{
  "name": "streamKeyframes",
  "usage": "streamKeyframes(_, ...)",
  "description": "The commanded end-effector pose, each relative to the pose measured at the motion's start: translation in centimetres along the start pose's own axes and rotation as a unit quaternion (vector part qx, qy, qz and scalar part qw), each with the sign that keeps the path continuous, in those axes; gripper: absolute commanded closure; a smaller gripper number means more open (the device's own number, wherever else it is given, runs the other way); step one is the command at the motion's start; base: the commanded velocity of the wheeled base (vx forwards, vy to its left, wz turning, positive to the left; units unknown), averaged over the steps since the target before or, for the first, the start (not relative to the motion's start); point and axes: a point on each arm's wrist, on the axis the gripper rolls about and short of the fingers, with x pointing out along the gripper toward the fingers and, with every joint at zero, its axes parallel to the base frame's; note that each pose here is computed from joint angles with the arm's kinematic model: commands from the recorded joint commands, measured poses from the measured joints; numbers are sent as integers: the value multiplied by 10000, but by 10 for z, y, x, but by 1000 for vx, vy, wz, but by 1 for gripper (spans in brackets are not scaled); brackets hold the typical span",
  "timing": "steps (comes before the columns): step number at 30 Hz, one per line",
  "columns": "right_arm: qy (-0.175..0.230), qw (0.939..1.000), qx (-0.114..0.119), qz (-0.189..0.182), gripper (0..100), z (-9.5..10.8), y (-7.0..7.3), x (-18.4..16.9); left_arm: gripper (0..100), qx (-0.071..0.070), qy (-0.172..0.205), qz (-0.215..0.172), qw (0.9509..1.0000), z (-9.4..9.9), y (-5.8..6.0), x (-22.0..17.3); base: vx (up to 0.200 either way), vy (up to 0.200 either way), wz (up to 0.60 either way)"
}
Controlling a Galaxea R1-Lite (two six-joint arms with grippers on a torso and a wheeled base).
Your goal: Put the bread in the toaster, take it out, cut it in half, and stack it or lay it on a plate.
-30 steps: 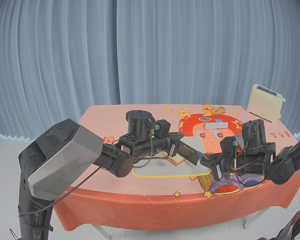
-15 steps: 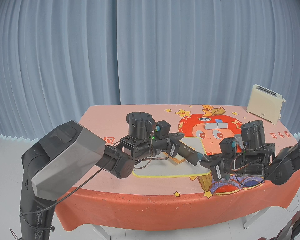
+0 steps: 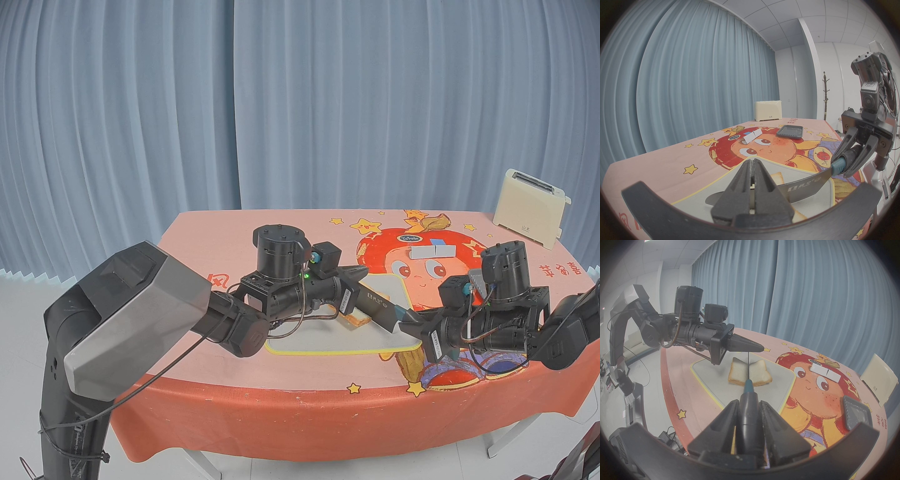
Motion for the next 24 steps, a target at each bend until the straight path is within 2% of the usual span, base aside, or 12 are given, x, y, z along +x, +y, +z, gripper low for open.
streamKeyframes(1, 3, 10000, -4, 6, 100, 0, 0, 0, 100, -32, 102, -15, 9999, -8, 0, 3, 0, 0, 0)
streamKeyframes(16, 72, 10000, -4, 15, 100, -2, 1, 0, 100, -15, 28, -43, 10000, -7, -3, 5, 0, 0, 0)
streamKeyframes(24, -19, 10000, -10, 1, 100, 0, 0, 1, 100, -18, 28, -58, 10000, -7, -6, 6, 0, 0, 0)
